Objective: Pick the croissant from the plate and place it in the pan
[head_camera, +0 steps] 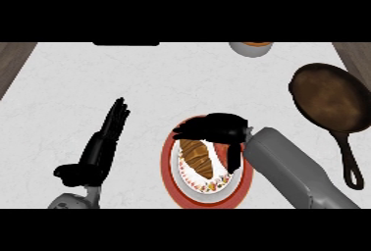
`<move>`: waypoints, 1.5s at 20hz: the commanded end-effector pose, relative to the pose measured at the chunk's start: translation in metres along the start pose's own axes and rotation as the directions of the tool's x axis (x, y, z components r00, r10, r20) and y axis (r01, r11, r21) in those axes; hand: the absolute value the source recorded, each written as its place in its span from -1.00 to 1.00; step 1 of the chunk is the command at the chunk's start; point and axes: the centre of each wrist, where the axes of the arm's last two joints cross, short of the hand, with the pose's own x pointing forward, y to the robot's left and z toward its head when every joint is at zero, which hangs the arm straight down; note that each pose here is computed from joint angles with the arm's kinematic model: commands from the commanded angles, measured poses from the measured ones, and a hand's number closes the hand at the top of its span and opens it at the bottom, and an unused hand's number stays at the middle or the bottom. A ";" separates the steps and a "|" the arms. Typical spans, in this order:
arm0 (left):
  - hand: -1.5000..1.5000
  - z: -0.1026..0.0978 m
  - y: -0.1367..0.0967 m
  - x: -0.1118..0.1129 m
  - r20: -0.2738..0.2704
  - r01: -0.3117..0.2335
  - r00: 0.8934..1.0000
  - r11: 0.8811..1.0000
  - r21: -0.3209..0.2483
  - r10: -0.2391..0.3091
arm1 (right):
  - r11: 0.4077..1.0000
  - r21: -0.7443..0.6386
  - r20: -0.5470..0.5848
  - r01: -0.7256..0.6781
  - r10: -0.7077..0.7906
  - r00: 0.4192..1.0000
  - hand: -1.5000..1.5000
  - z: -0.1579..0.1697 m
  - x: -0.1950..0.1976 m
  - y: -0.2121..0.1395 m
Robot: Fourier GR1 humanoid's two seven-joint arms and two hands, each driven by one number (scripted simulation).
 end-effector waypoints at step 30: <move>0.00 -0.017 0.017 0.004 0.009 -0.004 1.000 1.000 -0.010 0.004 | 0.989 0.070 -0.011 -0.133 0.134 0.991 1.00 -0.056 -0.018 0.045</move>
